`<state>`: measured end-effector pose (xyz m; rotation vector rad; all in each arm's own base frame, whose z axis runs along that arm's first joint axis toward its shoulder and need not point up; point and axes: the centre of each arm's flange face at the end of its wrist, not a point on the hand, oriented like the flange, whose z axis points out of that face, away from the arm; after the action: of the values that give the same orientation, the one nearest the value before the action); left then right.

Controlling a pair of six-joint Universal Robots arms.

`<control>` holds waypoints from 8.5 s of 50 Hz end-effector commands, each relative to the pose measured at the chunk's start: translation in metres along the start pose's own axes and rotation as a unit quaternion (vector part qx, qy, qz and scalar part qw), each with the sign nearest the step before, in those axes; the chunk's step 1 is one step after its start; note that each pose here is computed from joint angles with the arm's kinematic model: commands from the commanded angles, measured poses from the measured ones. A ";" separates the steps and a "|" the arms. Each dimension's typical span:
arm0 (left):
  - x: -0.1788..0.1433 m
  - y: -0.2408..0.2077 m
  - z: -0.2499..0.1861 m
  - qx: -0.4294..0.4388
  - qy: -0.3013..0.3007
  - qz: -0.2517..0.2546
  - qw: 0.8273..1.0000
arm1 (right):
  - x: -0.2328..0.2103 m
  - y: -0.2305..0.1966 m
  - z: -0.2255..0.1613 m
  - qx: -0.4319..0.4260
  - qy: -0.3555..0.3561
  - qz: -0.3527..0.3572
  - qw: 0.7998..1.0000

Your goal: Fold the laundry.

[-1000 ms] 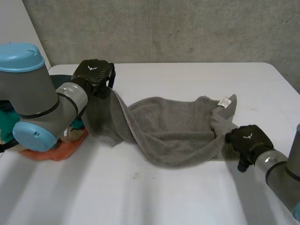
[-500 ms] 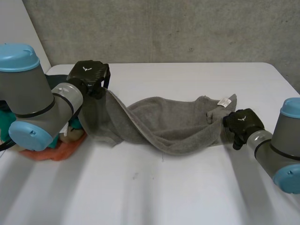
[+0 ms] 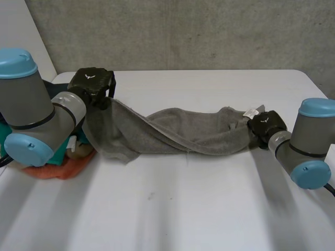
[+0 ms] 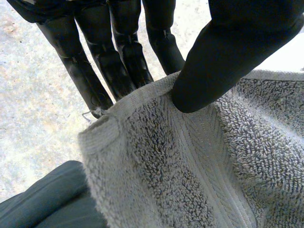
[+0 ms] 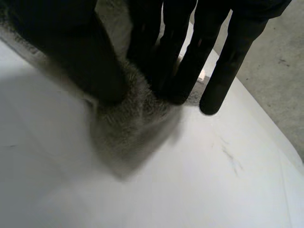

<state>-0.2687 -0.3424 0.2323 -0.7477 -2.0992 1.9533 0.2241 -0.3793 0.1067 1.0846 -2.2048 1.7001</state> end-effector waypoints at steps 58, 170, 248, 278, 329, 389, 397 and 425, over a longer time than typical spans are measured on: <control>-0.009 0.002 -0.007 -0.011 -0.009 -0.009 1.000 | 0.075 -0.075 0.003 0.062 0.081 0.014 0.995; 0.061 0.066 0.077 0.029 0.003 0.259 0.965 | 0.106 0.005 0.025 -0.063 0.160 -0.069 0.983; 0.064 0.017 -0.037 0.009 0.033 0.112 0.993 | -0.161 -0.091 -0.103 0.330 -0.152 -0.255 0.896; 0.107 0.006 -0.044 0.052 0.077 0.118 0.989 | -0.007 -0.005 -0.078 -0.021 0.025 -0.036 0.999; 0.178 0.033 -0.010 -0.044 0.152 -0.049 0.986 | -0.032 -0.085 -0.068 0.008 -0.110 0.256 0.960; 0.113 -0.064 -0.079 0.031 0.369 -0.049 0.927 | -0.108 -0.051 -0.081 0.006 -0.159 0.309 0.938; 0.112 -0.063 -0.078 0.030 0.368 -0.050 0.928 | -0.098 -0.053 -0.060 0.021 -0.093 0.294 0.951; 0.124 -0.076 -0.083 0.050 0.371 -0.042 0.926 | 0.172 0.043 0.086 0.017 0.207 0.235 0.950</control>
<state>-0.3507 -0.2171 0.2896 -1.1197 -1.5380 1.3920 0.1532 -0.4892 0.1559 0.2663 -2.2222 2.0300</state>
